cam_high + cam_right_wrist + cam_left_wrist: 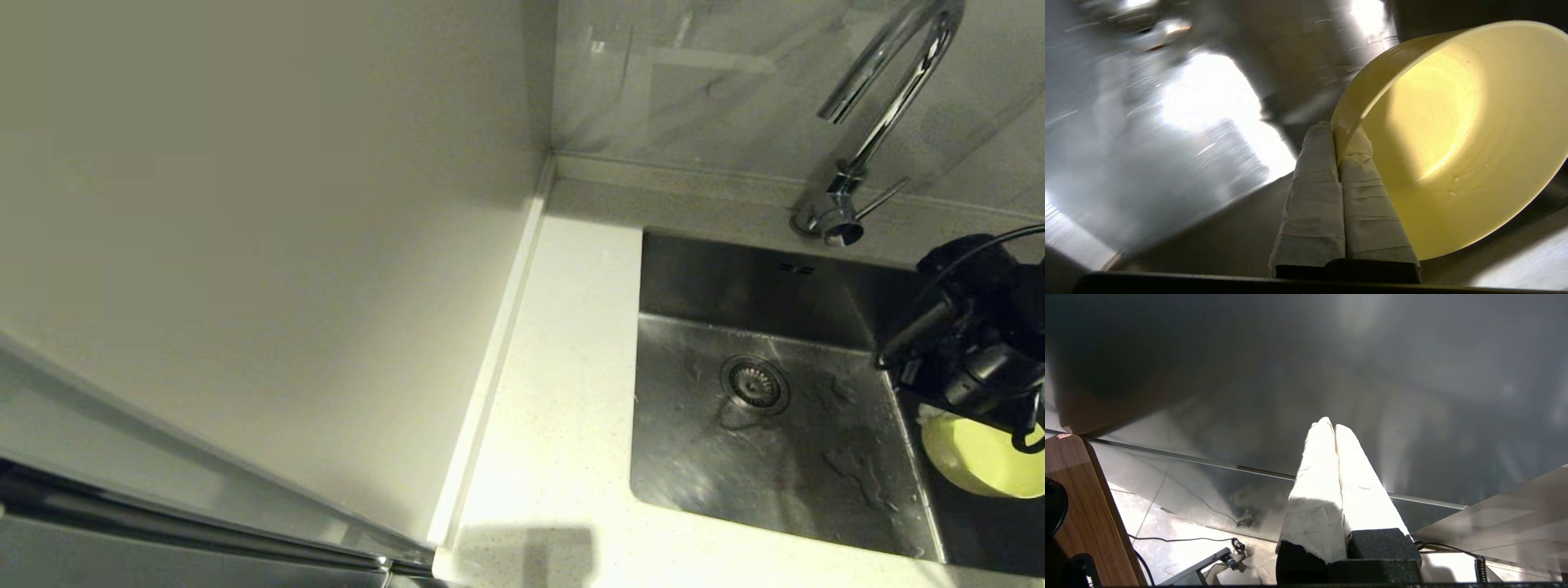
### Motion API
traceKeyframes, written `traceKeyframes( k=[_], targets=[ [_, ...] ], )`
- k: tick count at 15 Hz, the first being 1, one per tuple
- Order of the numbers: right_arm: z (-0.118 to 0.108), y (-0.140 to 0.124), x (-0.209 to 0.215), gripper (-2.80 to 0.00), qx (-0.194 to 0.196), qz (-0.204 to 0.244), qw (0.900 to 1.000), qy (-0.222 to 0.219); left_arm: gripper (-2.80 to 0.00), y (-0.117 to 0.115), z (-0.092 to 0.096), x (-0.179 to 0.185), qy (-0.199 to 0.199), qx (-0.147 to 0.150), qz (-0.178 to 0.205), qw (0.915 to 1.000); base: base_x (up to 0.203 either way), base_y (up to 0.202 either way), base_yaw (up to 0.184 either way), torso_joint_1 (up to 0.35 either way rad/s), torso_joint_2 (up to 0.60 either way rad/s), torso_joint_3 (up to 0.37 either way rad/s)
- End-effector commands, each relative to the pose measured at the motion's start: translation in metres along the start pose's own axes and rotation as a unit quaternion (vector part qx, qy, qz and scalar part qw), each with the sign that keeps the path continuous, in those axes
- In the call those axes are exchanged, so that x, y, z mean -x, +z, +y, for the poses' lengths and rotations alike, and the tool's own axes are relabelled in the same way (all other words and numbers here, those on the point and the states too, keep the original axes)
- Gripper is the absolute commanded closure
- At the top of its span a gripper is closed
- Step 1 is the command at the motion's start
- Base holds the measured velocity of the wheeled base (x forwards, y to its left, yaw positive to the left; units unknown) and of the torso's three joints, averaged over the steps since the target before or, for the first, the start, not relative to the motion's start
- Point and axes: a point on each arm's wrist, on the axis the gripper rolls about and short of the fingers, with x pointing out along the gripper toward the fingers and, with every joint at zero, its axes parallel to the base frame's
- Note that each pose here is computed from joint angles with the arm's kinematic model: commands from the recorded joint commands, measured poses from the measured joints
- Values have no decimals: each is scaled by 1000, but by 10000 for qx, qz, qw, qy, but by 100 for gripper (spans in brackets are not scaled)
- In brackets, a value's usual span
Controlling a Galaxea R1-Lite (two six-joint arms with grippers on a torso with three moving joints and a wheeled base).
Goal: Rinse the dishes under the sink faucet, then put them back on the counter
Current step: Put a bowl back to the table from the sink
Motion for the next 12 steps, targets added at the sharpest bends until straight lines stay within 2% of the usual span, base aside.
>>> traceKeyframes(
  k=[1, 2, 3, 4, 7, 9, 10, 12],
  targets=[
    [1, -9, 74, 0, 26, -261, 9873, 1564, 0, -1, 0, 0, 1, 0, 13, 10000, 0, 0, 0, 0, 0, 0],
    [11, -14, 99, 0, 93, -187, 9731, 2296, 0, -1, 0, 0, 1, 0, 13, 10000, 0, 0, 0, 0, 0, 0],
    [18, -19, 120, 0, 32, -78, 9585, 2850, 0, -1, 0, 0, 1, 0, 13, 10000, 0, 0, 0, 0, 0, 0],
    [23, -21, 140, 0, -175, 62, 9430, 3322, 0, -1, 0, 0, 1, 0, 13, 10000, 0, 0, 0, 0, 0, 0],
    [24, -11, 174, 0, -775, 584, 8986, 4279, 0, -1, 0, 0, 1, 0, 13, 10000, 0, 0, 0, 0, 0, 0],
    [21, -2, 197, 0, -1054, 1043, 8613, 4860, 0, -1, 0, 0, 1, 0, 13, 10000, 0, 0, 0, 0, 0, 0],
    [17, 7, 210, 0, -1260, 1435, 8315, 5217, 0, 0, 0, 0, 2, 0, 6, 10000, 0, 0, 0, 0, 0, 0],
    [5, 33, 220, 0, -2082, 2635, 7567, 5610, 0, -1, 0, 0, 1, 0, 13, 10000, 0, 0, 0, 0, 0, 0]
  ],
)
